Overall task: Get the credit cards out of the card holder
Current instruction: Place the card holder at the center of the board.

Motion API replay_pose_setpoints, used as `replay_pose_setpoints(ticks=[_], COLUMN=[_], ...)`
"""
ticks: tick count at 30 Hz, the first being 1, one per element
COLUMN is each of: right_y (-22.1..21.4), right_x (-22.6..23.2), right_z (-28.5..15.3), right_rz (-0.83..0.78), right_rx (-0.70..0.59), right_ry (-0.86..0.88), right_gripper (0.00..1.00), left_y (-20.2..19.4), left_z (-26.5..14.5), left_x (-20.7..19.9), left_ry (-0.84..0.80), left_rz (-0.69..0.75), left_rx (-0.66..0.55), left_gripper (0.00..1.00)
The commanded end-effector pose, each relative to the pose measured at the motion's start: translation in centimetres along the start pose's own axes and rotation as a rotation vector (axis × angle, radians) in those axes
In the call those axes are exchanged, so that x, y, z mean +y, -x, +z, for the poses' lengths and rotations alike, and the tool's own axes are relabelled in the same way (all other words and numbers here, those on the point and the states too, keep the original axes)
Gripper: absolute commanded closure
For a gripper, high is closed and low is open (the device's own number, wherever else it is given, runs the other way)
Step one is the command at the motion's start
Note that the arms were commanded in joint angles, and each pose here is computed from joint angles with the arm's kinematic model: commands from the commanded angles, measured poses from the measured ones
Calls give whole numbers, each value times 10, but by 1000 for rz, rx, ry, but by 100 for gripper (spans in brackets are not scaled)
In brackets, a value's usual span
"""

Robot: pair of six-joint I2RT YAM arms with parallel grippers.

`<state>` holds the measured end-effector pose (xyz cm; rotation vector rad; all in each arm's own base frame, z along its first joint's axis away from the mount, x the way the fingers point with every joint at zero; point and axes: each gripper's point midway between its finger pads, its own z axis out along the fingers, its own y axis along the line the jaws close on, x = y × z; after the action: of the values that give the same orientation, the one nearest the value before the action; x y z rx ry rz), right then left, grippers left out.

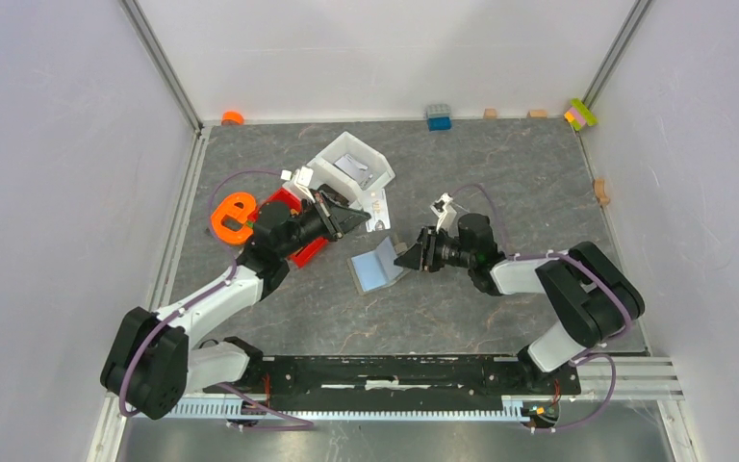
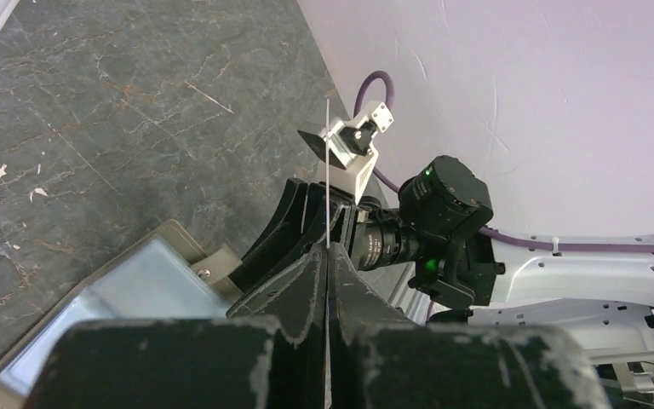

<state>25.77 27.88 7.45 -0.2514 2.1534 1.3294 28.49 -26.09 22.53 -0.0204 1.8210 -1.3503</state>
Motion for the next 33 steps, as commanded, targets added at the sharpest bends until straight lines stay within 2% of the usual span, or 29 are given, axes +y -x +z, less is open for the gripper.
replay_pose_setpoints(ticks=[1, 7, 10, 12, 15, 20, 28, 33], right_y=[12, 38, 50, 57, 63, 63, 61, 61], right_x=[-12, 7, 26, 40, 61, 95, 122, 124], right_z=[-3, -27, -42, -52, -65, -85, -100, -103], right_rz=[-78, -197, -258, -293, -332, -356, -322, -313], right_rx=[-24, -181, -280, -338, -414, -517, -569, -578], right_ry=[-96, -104, -58, -18, 62, 228, 374, 385], right_gripper=[53, 40, 28, 25, 25, 31, 40, 44], left_y=[8, 6, 6, 6, 4, -3, -23, -40], left_z=[-2, 0, -1, -2, -1, 4, 10, 20], left_x=[-1, -5, -9, -13, -20, -37, -61, -71], left_ry=[-1, -28, -53, -75, -116, -225, -314, -331], left_rz=[52, 48, 53, 56, 58, 42, 86, 123], left_rx=[-36, -23, -23, -24, -14, 31, 99, 164], left_gripper=[98, 98, 98, 98, 98, 98, 98, 98])
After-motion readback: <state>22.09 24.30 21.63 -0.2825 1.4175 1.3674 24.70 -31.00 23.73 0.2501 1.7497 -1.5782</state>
